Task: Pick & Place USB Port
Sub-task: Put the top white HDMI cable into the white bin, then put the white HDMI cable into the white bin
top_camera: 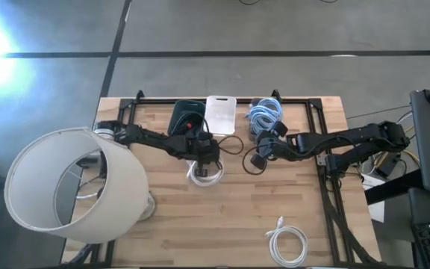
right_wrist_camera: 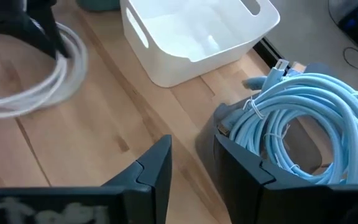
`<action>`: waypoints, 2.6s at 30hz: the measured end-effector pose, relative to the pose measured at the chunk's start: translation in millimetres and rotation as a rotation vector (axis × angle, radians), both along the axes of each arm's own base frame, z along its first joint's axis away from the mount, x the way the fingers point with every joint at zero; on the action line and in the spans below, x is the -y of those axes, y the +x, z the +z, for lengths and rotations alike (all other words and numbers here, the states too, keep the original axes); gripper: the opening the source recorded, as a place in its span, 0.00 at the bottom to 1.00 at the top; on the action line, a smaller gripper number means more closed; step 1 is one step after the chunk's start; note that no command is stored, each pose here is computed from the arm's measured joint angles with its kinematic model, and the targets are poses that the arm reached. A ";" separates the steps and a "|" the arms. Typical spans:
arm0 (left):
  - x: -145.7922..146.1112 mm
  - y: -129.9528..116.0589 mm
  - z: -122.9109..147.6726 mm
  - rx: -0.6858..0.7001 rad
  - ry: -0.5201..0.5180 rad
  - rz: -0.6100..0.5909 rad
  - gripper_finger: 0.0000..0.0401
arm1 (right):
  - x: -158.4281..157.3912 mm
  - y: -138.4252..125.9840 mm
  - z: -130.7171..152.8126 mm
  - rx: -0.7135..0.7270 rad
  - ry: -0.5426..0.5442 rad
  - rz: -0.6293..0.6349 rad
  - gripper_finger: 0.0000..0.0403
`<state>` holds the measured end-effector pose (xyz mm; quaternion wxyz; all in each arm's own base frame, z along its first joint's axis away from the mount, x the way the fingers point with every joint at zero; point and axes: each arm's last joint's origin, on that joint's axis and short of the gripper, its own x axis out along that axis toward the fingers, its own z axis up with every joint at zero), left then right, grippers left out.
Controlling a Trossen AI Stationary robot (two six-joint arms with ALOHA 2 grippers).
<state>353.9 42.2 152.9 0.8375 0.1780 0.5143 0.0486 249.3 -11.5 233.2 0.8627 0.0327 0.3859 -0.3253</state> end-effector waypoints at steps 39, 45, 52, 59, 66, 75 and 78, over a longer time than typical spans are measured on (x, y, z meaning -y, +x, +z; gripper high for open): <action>-130.5 17.0 116.7 0.455 0.310 0.496 0.06 | -0.4 0.9 -1.8 0.011 0.008 0.004 0.21; -148.0 20.3 86.0 0.359 0.300 0.510 0.06 | -0.4 1.5 -1.3 0.018 0.007 0.005 0.20; -155.6 26.2 58.4 0.234 0.361 0.448 0.07 | -0.4 1.8 -1.1 0.022 0.007 0.005 0.22; -158.2 29.1 40.7 0.169 0.379 0.451 0.23 | -0.4 1.9 -1.1 0.023 0.007 0.005 0.21; -160.0 26.5 49.4 0.146 0.475 0.524 0.40 | -0.4 1.9 -1.0 0.023 0.006 0.005 0.19; -151.9 34.9 69.3 0.085 0.572 0.511 0.45 | -0.4 2.0 -1.0 0.024 0.006 0.005 0.21; -147.8 32.9 72.8 -0.008 0.555 0.481 0.45 | -0.4 1.9 -1.1 0.024 0.006 0.005 0.21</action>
